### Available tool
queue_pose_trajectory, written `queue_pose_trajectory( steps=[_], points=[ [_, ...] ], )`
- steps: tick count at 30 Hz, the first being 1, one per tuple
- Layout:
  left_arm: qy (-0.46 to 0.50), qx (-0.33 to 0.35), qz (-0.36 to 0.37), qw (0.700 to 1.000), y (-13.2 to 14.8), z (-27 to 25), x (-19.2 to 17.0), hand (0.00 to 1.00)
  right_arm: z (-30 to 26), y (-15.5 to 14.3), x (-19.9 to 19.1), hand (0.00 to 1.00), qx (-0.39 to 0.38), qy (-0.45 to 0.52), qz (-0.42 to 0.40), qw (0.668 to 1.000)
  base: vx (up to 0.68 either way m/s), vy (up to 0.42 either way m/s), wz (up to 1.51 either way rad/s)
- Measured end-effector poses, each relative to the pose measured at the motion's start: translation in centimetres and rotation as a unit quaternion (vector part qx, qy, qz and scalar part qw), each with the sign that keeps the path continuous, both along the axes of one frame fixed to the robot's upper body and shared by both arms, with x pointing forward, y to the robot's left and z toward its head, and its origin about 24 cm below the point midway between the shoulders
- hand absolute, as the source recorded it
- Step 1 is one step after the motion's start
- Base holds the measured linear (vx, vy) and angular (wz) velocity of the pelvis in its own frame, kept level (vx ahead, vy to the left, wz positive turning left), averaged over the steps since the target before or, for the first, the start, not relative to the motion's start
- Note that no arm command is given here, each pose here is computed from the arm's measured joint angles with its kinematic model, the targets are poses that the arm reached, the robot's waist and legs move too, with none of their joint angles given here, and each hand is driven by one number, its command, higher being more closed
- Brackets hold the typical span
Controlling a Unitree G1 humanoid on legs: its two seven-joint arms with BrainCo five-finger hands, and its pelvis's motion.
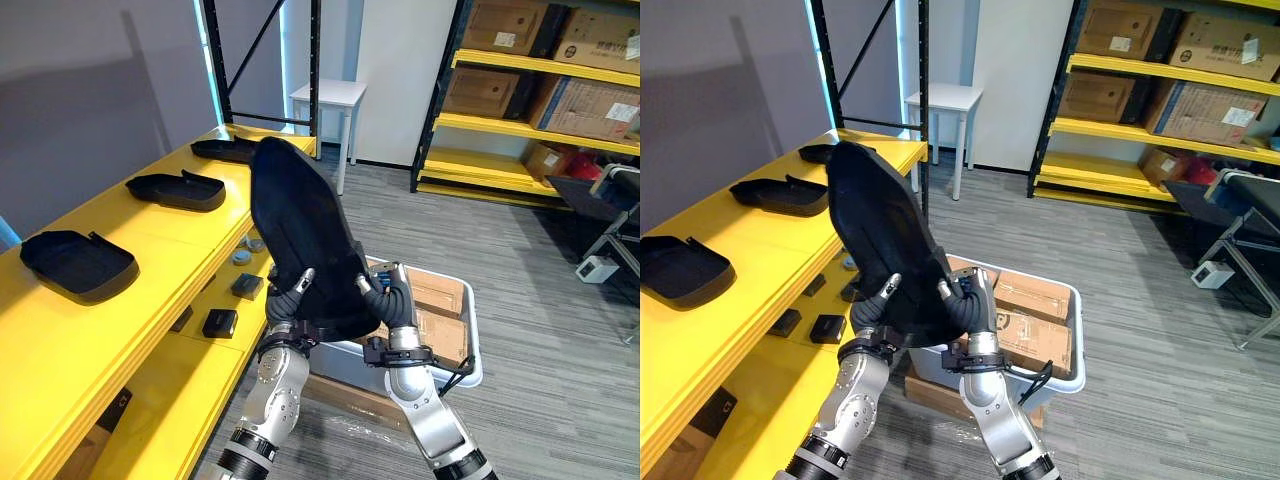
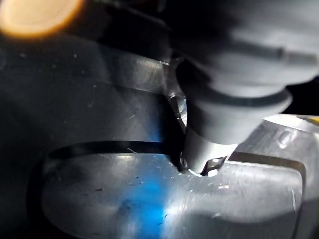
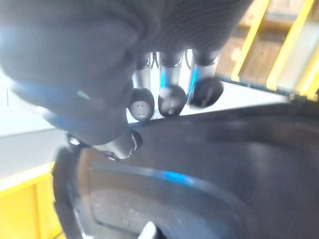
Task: Walk over and take plastic housings, then place them on the shelf
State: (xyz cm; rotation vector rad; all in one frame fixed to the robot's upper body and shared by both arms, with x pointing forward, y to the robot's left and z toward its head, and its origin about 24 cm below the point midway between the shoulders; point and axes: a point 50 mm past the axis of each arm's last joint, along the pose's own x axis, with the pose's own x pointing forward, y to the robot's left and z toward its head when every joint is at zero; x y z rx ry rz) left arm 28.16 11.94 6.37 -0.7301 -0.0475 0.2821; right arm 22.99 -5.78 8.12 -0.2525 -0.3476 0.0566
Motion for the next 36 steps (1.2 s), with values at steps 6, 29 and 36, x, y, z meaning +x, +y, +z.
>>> queue_pose_trajectory(
  steps=[6, 29, 36],
  points=[
    [-0.046, 0.116, 0.043, 0.991, 0.7, 1.8, -0.5, 1.0, -2.4, 1.9, -1.5, 0.0, 0.042, 0.084, 0.09, 0.991, 0.01, -0.006, 0.17],
    [0.08, 0.445, 0.355, 0.818, 11.1, 1.4, -8.0, 1.0, -4.9, -8.8, -1.4, 0.0, 0.189, 0.124, -0.022, 0.974, 0.01, -0.006, 0.4],
    [-0.012, 0.435, 0.368, 0.822, 10.9, 5.0, -9.7, 1.0, -3.1, -9.9, 0.2, 0.0, 0.181, 0.069, -0.1, 0.976, 0.18, 0.131, 0.7]
  ],
)
